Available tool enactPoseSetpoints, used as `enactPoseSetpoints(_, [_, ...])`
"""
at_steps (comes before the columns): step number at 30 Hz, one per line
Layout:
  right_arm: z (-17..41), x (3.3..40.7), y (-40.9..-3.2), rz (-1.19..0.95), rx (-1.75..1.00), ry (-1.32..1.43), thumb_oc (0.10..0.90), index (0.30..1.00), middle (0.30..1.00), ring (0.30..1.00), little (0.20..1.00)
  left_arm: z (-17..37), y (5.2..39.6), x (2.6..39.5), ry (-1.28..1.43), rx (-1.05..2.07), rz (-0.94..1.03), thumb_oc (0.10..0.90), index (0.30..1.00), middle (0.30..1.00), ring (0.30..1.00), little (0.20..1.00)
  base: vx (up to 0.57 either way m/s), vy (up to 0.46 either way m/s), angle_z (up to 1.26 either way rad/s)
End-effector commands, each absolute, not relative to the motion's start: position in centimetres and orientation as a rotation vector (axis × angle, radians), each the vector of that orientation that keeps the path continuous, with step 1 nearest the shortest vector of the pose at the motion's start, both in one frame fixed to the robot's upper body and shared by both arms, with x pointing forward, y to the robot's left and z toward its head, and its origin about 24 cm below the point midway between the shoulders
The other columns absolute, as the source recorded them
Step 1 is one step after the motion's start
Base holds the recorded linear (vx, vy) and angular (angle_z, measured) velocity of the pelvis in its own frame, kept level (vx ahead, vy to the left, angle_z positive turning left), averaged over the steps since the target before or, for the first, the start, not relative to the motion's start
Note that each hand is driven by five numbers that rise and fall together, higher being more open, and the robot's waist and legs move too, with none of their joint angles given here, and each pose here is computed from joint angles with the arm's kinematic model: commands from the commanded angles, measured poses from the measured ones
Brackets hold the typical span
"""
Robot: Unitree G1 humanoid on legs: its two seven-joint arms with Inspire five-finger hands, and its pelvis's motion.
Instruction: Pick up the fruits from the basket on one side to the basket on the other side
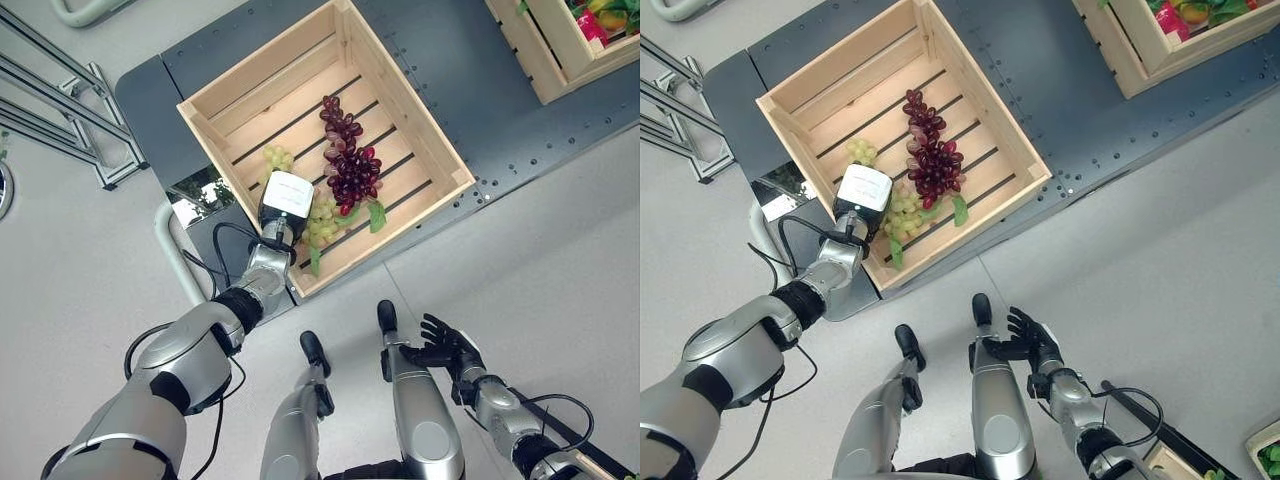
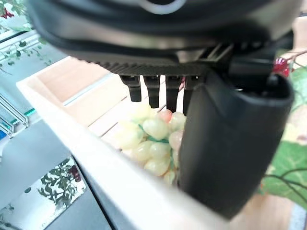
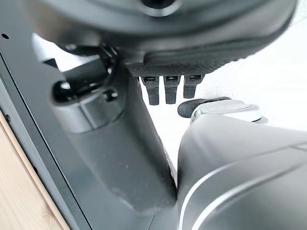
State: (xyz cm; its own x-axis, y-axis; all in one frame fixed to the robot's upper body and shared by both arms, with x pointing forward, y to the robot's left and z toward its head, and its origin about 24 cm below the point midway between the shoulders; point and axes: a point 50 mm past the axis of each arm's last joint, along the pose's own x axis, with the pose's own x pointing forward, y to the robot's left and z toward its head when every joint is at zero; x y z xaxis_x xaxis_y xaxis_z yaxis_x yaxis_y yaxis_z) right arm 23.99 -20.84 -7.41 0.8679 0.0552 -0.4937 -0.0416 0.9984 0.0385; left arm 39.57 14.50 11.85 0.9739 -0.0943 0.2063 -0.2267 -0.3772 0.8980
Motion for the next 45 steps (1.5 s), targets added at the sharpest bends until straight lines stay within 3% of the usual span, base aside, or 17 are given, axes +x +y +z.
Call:
enactPoseSetpoints(1, [-7.2,23.7,-20.2,0.064,0.063,0.464,0.8,0.9,0.9,0.9,0.9,15.6,15.9,40.4,-0.345,1.94,0.308,0.4,0.3,0.3,0.3,0.3,0.0,0.0,0.0])
enactPoseSetpoints(16, [-7.3,23.3,-20.7,0.02,0.072,0.461,0.8,0.9,0.9,0.9,0.9,16.8,14.0,39.6,-0.652,1.714,0.26,0.4,0.3,0.3,0.3,0.3,0.0,0.0,0.0])
enactPoseSetpoints(21, [-7.5,22.9,-21.0,-0.019,0.09,0.455,0.8,0.9,0.9,0.9,0.9,18.1,13.0,38.8,-0.793,1.504,0.281,0.4,0.3,0.3,0.3,0.3,0.0,0.0,0.0])
enactPoseSetpoints(38, [-6.6,21.3,-21.8,-0.279,0.226,0.323,0.8,0.9,0.9,0.9,0.9,17.0,15.6,32.6,-0.97,0.748,0.474,0.4,0.3,0.3,0.3,0.3,-0.01,-0.034,0.04])
enactPoseSetpoints(45, [-6.0,21.3,-21.3,-0.302,0.242,0.292,0.8,0.9,0.9,0.9,0.9,16.3,16.1,32.0,-0.935,0.769,0.478,0.4,0.3,0.3,0.3,0.3,0.01,-0.009,0.07])
